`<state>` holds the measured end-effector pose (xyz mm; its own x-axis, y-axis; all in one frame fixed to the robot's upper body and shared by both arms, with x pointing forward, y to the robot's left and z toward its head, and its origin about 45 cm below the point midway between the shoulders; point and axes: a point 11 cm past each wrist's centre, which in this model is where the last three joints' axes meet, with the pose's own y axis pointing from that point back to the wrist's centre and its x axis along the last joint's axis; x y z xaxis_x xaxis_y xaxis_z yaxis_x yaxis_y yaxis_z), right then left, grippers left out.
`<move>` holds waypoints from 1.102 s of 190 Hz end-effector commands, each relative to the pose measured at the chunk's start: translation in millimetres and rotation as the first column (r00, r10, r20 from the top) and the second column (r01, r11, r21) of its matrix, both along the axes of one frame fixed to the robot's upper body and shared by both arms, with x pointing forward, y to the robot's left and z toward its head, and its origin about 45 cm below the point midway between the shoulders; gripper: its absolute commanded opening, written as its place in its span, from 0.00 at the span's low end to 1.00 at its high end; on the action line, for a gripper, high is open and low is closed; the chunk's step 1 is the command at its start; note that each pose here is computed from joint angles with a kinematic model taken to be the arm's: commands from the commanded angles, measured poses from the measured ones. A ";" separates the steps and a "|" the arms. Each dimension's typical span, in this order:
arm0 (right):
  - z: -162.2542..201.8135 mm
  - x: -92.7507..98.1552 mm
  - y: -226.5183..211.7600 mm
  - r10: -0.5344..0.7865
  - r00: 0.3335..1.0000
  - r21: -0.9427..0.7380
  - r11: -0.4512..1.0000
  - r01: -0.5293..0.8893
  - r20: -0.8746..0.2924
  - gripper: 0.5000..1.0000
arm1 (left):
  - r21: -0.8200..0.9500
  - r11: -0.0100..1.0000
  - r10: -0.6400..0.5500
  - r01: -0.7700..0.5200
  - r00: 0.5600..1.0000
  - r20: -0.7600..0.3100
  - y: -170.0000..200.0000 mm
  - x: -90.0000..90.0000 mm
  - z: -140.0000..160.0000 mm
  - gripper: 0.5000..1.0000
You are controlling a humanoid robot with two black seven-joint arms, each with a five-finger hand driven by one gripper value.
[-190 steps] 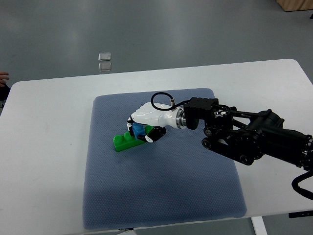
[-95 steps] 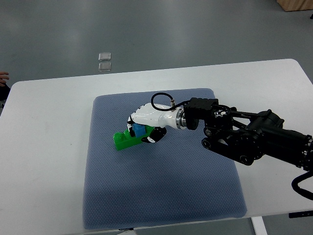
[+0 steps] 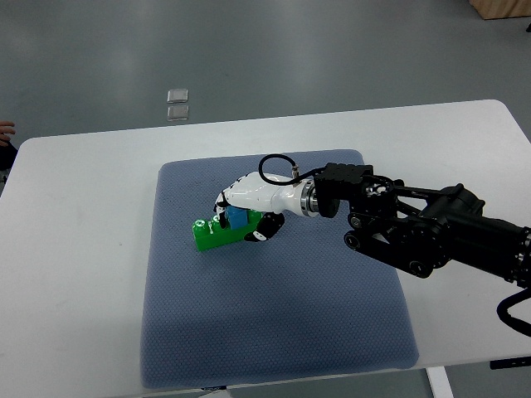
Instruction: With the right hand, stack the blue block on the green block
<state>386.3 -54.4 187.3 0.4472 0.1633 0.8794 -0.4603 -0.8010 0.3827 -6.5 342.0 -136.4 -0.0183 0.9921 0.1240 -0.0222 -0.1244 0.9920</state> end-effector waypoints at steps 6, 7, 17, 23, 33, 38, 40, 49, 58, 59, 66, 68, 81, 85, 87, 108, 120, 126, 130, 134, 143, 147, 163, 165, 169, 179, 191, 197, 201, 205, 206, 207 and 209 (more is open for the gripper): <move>4.9 3.1 -1.5 -0.006 1.000 0.009 1.000 0.006 0.006 0.65 | 0.000 1.000 0.000 0.000 1.000 0.000 0.0 0.0 0.0 1.00; 4.9 3.1 -1.5 -0.006 1.000 0.009 1.000 0.006 0.006 0.65 | 0.000 1.000 0.000 0.000 1.000 0.000 0.0 0.0 0.0 1.00; 6.7 3.4 -1.3 -0.005 1.000 0.013 1.000 0.005 0.007 0.68 | 0.000 1.000 0.000 0.000 1.000 0.000 0.0 0.0 0.0 1.00; 6.9 3.3 -1.5 -0.004 1.000 0.014 1.000 0.004 0.007 0.69 | 0.000 1.000 0.000 0.000 1.000 0.000 0.0 0.0 0.0 1.00; 8.4 3.0 -1.1 0.004 1.000 0.019 1.000 -0.004 0.008 0.70 | 0.000 1.000 0.001 -0.001 1.000 -0.001 0.0 -0.9 0.0 1.00; 8.6 2.6 -0.9 0.008 1.000 0.021 1.000 -0.008 0.007 0.70 | 0.000 1.000 0.000 0.000 1.000 0.000 0.0 0.0 0.0 1.00; 9.2 2.9 -0.7 0.009 1.000 0.021 1.000 -0.009 0.009 0.70 | 0.000 1.000 -0.001 0.001 1.000 0.000 0.0 0.0 0.0 1.00; 12.1 4.1 -0.8 0.012 1.000 0.024 1.000 -0.013 0.015 0.70 | 0.000 1.000 0.000 0.000 1.000 0.000 0.0 0.0 0.0 1.00; 12.2 4.7 -2.6 0.010 1.000 0.021 1.000 -0.011 0.015 0.70 | 0.000 1.000 0.000 0.000 1.000 0.000 0.0 0.0 0.0 1.00; 12.4 4.6 -3.0 0.010 1.000 0.021 1.000 -0.011 0.015 0.70 | 0.000 1.000 -0.001 0.001 1.000 0.000 0.0 0.0 0.0 1.00; 14.4 5.5 -3.4 0.011 1.000 0.022 1.000 -0.011 0.020 0.71 | 0.000 1.000 0.000 0.000 1.000 0.000 0.0 0.0 0.0 1.00; 14.4 5.5 -3.4 0.011 1.000 0.022 1.000 -0.011 0.020 0.71 | 0.000 1.000 -0.001 0.001 1.000 0.000 0.0 0.0 0.0 1.00; 16.6 6.9 -3.6 0.010 1.000 0.022 1.000 -0.010 0.025 0.72 | 0.000 1.000 0.000 0.000 1.000 0.000 0.0 0.0 0.0 1.00; 17.8 7.8 -4.0 0.009 1.000 0.021 1.000 -0.010 0.028 0.72 | 0.000 1.000 0.000 0.000 1.000 0.000 0.0 0.0 0.0 1.00; 17.8 7.8 -4.0 0.009 1.000 0.021 1.000 -0.010 0.028 0.72 | 0.000 1.000 0.000 0.000 1.000 0.000 0.0 0.0 0.0 1.00; 24.0 11.3 -3.9 0.009 0.999 0.023 1.000 -0.010 0.043 0.74 | 0.000 1.000 0.000 0.000 1.000 0.000 0.0 0.0 0.0 1.00; 34.2 18.7 -8.2 -0.009 0.998 0.035 0.999 0.007 0.061 0.78 | 0.000 1.000 -0.001 0.001 1.000 0.000 0.0 0.0 0.0 1.00; 38.1 21.9 -11.2 -0.020 0.998 0.041 0.999 0.017 0.067 0.79 | 0.000 1.000 0.000 0.000 1.000 0.000 0.0 0.0 0.0 1.00; 41.0 23.8 -12.0 -0.025 0.997 0.047 0.999 0.022 0.070 0.79 | 0.000 1.000 0.000 0.000 1.000 0.000 0.0 0.0 0.0 1.00; 43.5 25.4 -12.7 -0.030 0.997 0.052 0.998 0.026 0.073 0.79 | 0.000 1.000 0.000 0.000 1.000 0.000 0.0 0.0 0.0 1.00; 48.1 28.3 -14.4 -0.039 0.996 0.062 0.997 0.035 0.078 0.79 | 0.000 1.000 0.000 0.000 1.000 0.000 0.0 0.0 0.0 1.00; 51.7 30.5 -15.7 -0.044 0.996 0.068 0.997 0.039 0.082 0.79 | 0.000 1.000 -0.001 0.001 1.000 0.000 0.0 0.0 0.0 1.00; 68.3 42.7 -28.2 -0.078 0.991 0.076 0.995 0.069 0.112 0.79 | 0.000 1.000 0.001 -0.001 1.000 -0.001 0.0 -0.9 0.0 1.00; 70.0 44.2 -29.7 -0.082 0.990 0.078 0.994 0.074 0.113 0.79 | 0.000 1.000 0.000 0.000 1.000 0.000 0.0 0.0 0.0 1.00; 72.2 45.9 -32.3 -0.090 0.990 0.084 0.993 0.081 0.111 0.79 | 0.000 1.000 -0.001 0.001 1.000 0.000 0.0 0.0 0.0 1.00; 78.7 49.5 -35.1 -0.108 0.989 0.111 0.989 0.097 0.105 0.79 | 0.000 1.000 0.000 0.000 1.000 0.000 0.0 0.0 0.0 1.00; 89.1 56.5 -42.7 -0.144 0.985 0.152 0.980 0.129 0.091 0.79 | 0.000 1.000 0.000 0.000 1.000 0.000 0.0 0.0 0.0 1.00; 96.5 61.4 -49.1 -0.171 0.982 0.182 0.971 0.154 0.083 0.79 | 0.000 1.000 0.000 0.000 1.000 0.000 0.0 0.0 0.0 1.00; 101.4 64.7 -51.9 -0.190 0.979 0.207 0.963 0.172 0.073 0.79 | 0.000 1.000 0.000 0.000 1.000 0.000 0.0 0.0 0.0 1.00; 104.3 67.3 -54.7 -0.209 0.976 0.233 0.954 0.190 0.057 0.79 | 0.000 1.000 0.000 0.000 1.000 0.000 0.0 0.0 0.0 1.00; 105.6 68.5 -55.9 -0.218 0.975 0.245 0.949 0.200 0.049 0.79 | 0.000 1.000 0.000 0.000 1.000 0.000 0.0 0.0 0.0 1.00; 105.6 68.6 -55.9 -0.218 0.975 0.246 0.949 0.200 0.049 0.79 | 0.000 1.000 0.000 0.000 1.000 0.000 0.0 0.0 0.0 1.00; 106.7 70.5 -58.5 -0.230 0.972 0.256 0.943 0.212 0.042 0.79 | 0.000 1.000 0.001 -0.001 1.000 -0.001 0.0 -0.9 0.0 1.00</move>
<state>444.2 -98.6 278.4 0.3661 -0.0402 0.9297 -0.6049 -0.7695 0.2049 -6.7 342.0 -136.4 -0.0185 0.9921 0.1240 -0.0219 -0.1244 0.9920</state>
